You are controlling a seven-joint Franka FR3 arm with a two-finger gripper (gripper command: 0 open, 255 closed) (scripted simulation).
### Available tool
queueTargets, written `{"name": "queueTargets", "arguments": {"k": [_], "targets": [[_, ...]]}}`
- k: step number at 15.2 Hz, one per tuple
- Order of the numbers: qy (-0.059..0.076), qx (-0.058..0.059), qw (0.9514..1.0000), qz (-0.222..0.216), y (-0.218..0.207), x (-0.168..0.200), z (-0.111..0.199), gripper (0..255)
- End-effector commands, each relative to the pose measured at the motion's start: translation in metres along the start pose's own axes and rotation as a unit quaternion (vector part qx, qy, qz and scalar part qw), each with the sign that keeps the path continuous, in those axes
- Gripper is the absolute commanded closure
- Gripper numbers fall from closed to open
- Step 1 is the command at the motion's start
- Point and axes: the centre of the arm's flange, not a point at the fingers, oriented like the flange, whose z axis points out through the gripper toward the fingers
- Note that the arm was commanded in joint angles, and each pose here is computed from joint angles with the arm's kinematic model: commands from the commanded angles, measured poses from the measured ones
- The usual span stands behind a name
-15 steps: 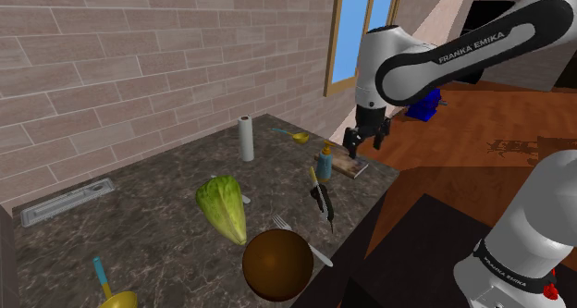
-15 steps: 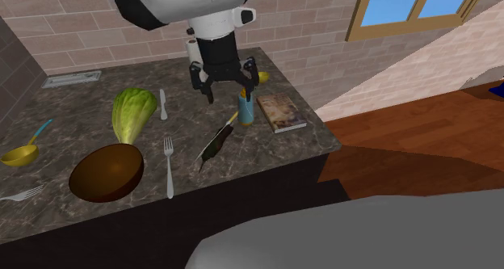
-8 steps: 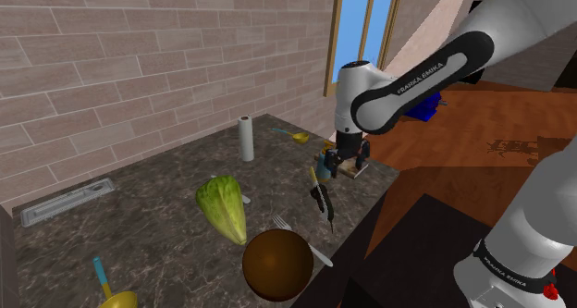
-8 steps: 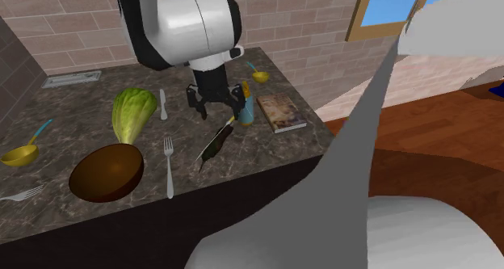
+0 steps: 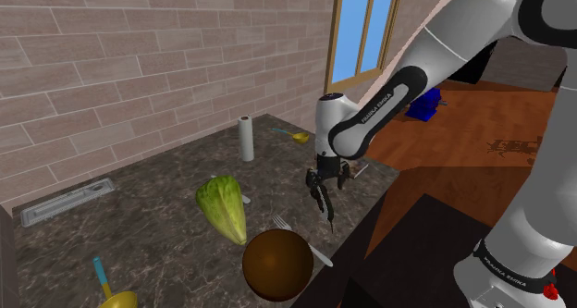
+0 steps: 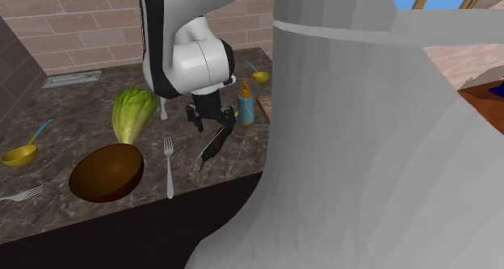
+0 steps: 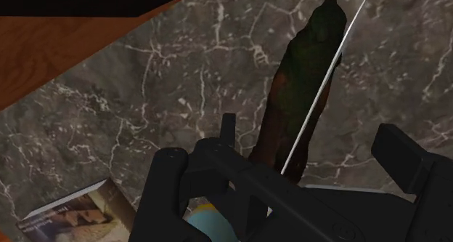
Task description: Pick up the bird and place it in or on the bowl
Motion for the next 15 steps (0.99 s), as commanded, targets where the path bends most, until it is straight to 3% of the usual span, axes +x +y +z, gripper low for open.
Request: {"name": "queueTargets", "arguments": {"k": [1,9,15], "targets": [[-0.004,0.002,1.0,0.009,-0.007,0.004,0.018,0],[-0.004,0.002,1.0,0.009,-0.007,0.004,0.058,0],[-0.004,0.002,1.0,0.009,-0.007,0.004,0.058,0]]}}
